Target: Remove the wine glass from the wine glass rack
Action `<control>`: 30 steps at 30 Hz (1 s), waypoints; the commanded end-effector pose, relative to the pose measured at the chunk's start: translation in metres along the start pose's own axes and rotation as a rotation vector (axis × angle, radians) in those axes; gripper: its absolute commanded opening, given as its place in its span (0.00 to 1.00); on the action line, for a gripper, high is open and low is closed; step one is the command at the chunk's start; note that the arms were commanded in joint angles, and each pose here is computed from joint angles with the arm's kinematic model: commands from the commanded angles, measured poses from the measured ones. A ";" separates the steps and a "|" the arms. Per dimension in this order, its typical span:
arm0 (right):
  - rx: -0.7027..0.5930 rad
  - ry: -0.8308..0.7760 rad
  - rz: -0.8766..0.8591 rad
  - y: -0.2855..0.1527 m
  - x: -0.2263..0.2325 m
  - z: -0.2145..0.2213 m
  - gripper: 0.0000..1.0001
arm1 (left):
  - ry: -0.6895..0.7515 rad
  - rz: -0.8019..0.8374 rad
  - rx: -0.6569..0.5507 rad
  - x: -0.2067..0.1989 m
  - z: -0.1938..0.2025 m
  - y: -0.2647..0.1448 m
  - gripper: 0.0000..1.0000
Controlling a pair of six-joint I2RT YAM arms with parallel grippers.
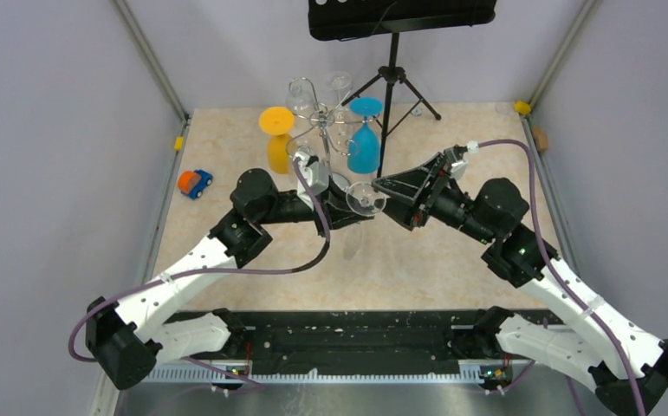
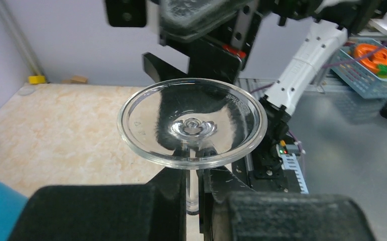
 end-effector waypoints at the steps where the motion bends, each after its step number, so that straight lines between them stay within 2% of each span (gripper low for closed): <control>1: -0.122 -0.114 -0.076 -0.015 0.004 -0.005 0.93 | 0.056 -0.142 -0.166 -0.003 -0.039 -0.006 0.00; 3: -0.188 -0.164 -0.074 -0.022 -0.003 -0.007 0.98 | 0.027 -0.205 -0.232 -0.003 -0.050 -0.009 0.00; 9: -0.288 -0.280 -0.040 -0.039 -0.014 -0.011 0.99 | -0.111 -0.374 -0.499 -0.010 -0.097 -0.024 0.00; 13: -0.273 -0.293 -0.077 -0.038 -0.014 -0.008 0.98 | -0.263 -0.440 -0.704 -0.013 -0.125 -0.033 0.00; 17: -0.226 -0.264 -0.132 -0.032 -0.014 -0.003 0.97 | -0.364 -0.405 -0.838 -0.021 -0.141 -0.039 0.00; 21: -0.192 -0.184 -0.269 -0.028 -0.014 0.004 0.96 | -0.420 -0.371 -0.946 -0.026 -0.149 -0.046 0.00; 26: -0.151 -0.155 -0.429 -0.026 0.003 0.006 0.83 | -0.466 -0.336 -1.014 -0.028 -0.150 -0.050 0.00; 30: -0.145 -0.161 -0.478 -0.024 0.016 0.005 0.65 | -0.489 -0.312 -1.033 -0.027 -0.147 -0.049 0.00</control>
Point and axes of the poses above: each gripper's point midway between its finger pads, its own y axis out along the fingers, its own x axis along the line the jaws close on, z = x × y, the point moved 8 cm from there along -y, back along the fingers, and after that the axes turned 10 degrees about -y, right-handed, at the moved point
